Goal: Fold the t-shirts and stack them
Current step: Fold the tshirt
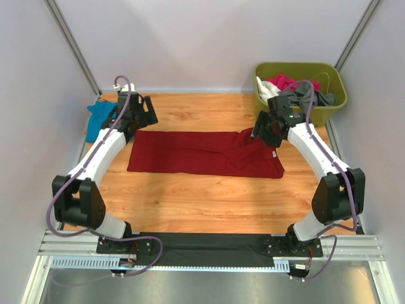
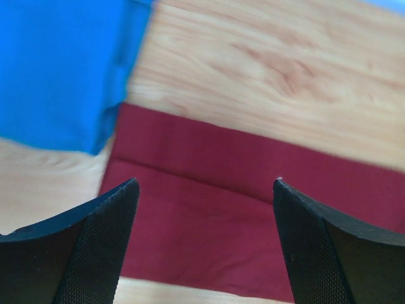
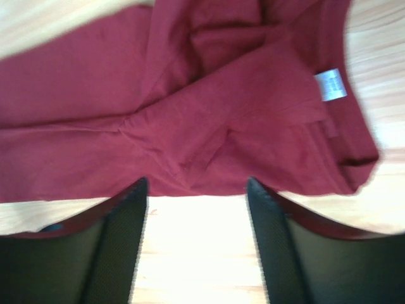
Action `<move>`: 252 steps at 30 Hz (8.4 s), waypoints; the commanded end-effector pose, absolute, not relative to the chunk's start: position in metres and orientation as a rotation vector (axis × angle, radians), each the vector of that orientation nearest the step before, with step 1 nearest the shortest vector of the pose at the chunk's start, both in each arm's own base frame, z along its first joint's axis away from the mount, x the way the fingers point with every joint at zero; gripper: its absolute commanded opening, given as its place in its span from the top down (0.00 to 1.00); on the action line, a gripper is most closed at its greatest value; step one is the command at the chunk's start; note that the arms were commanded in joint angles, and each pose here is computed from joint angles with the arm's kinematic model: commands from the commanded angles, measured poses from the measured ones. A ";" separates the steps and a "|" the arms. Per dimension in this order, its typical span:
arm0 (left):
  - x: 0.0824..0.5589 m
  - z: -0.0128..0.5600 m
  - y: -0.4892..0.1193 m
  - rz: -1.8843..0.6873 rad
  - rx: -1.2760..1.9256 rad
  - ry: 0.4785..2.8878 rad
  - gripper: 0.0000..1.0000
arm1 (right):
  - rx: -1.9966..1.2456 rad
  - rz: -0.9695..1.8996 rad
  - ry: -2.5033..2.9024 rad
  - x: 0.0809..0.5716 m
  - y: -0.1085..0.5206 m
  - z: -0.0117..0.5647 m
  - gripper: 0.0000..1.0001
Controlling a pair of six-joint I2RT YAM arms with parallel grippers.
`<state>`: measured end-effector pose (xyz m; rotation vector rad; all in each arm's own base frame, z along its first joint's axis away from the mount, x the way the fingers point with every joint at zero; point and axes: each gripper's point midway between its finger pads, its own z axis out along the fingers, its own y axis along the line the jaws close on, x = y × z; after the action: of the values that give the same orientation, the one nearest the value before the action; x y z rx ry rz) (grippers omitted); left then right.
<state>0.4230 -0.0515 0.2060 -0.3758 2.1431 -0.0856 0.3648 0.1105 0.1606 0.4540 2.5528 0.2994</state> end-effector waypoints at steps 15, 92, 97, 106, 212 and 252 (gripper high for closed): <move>0.455 0.058 -0.126 -0.269 0.037 2.458 0.14 | 0.512 0.191 2.645 0.391 0.120 0.030 0.89; 0.222 0.074 -0.261 -0.359 0.530 2.822 0.21 | 0.061 0.574 2.122 0.558 0.255 0.252 0.46; 0.207 0.039 -0.258 -0.368 0.388 2.875 0.23 | 0.055 0.553 2.218 0.528 0.255 0.220 0.54; 0.166 0.018 -0.289 -0.372 0.320 2.881 0.24 | 0.061 0.571 2.283 0.502 0.259 0.187 0.59; 0.101 0.060 -0.204 -0.629 -0.376 2.714 1.00 | 0.260 0.907 2.916 0.093 0.211 0.056 1.00; 0.357 0.134 -0.220 -0.381 -0.202 2.564 1.00 | 0.192 0.765 2.772 0.359 0.203 0.115 1.00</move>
<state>0.3420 -0.2136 0.1222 -0.2379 2.5905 -0.3464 0.3419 0.2054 0.1076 0.2219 2.8027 0.7501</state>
